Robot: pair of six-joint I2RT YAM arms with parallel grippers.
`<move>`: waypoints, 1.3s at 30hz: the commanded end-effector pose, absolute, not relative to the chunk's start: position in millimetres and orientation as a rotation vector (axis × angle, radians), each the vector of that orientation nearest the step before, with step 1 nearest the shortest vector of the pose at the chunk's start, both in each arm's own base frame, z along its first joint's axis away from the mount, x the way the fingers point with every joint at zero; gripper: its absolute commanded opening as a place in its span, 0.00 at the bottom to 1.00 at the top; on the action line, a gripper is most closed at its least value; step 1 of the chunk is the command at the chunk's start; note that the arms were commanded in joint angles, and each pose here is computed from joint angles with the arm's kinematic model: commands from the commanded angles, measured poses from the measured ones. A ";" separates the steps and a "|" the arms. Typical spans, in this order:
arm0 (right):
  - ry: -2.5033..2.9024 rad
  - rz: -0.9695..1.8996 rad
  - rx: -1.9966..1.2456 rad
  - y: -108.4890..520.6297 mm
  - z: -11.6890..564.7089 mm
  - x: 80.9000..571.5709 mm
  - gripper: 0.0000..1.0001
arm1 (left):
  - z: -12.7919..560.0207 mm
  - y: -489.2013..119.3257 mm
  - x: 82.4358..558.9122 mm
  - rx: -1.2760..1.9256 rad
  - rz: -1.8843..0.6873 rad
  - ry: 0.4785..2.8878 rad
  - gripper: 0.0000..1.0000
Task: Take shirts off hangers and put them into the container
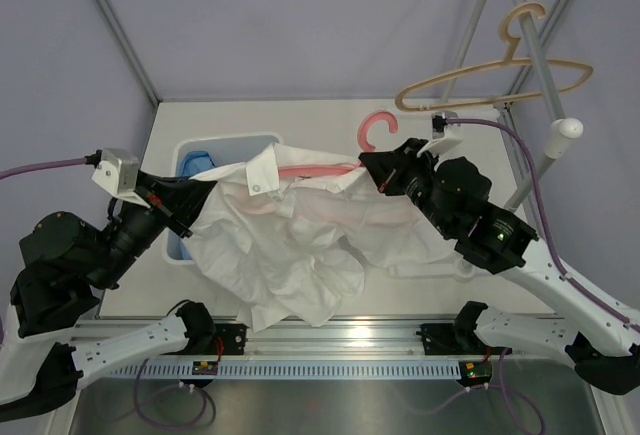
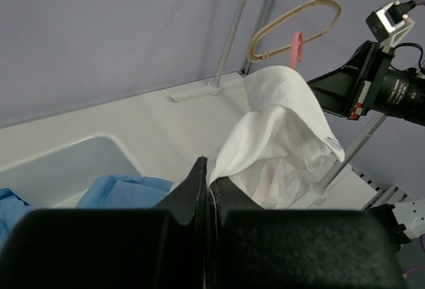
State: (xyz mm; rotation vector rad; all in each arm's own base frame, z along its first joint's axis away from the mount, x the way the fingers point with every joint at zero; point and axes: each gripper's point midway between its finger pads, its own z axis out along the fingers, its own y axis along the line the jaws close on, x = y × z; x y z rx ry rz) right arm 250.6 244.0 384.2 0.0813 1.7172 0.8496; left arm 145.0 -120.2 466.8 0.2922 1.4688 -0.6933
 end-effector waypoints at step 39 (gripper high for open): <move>1.575 1.044 0.027 251.6 495.1 230.8 0.00 | 427.3 -247.5 144.2 0.432 -1.151 1.312 0.00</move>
